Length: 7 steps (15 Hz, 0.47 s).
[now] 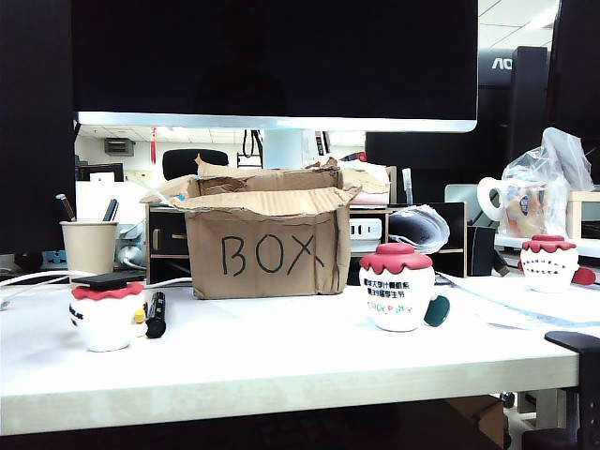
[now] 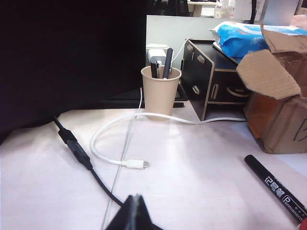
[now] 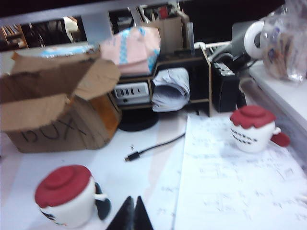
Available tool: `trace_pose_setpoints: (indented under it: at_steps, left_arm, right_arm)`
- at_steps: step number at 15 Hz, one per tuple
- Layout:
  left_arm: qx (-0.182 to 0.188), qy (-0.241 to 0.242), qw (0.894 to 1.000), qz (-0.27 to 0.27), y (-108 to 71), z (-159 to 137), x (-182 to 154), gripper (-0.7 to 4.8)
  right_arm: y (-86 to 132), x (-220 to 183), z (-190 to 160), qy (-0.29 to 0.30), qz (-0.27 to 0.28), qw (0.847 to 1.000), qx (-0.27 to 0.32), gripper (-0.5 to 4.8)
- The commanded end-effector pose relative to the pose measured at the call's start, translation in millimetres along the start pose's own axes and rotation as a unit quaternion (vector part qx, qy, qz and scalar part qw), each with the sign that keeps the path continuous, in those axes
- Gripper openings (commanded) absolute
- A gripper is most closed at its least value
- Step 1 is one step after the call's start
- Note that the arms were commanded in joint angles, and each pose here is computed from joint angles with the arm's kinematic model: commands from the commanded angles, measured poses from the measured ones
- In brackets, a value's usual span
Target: Put the doll that is least similar in color compared to the others into the paper box.
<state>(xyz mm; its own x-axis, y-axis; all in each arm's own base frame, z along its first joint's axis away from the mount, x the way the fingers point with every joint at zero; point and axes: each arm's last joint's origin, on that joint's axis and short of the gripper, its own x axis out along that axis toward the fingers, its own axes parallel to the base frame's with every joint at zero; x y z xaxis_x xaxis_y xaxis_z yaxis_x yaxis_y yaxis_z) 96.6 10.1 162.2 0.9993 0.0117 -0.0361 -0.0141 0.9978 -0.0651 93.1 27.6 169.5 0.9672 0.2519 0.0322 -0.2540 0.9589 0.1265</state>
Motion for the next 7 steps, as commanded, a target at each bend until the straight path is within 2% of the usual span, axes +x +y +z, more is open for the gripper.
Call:
trace_pose_setpoints:
  at_steps: [1,7]
  left_arm:
    - [0.001,-0.007,1.000,-0.002,-0.1,1.6,-0.1,-0.05]
    - [0.001,-0.007,1.000,-0.002,-0.1,1.6,-0.1,-0.05]
  right_arm:
    - [-1.7,0.2,-0.8,0.000,-0.002,1.000,-0.005,-0.05]
    - [-6.8,0.1,-4.1,0.017,-0.035,0.999,-0.015,-0.05]
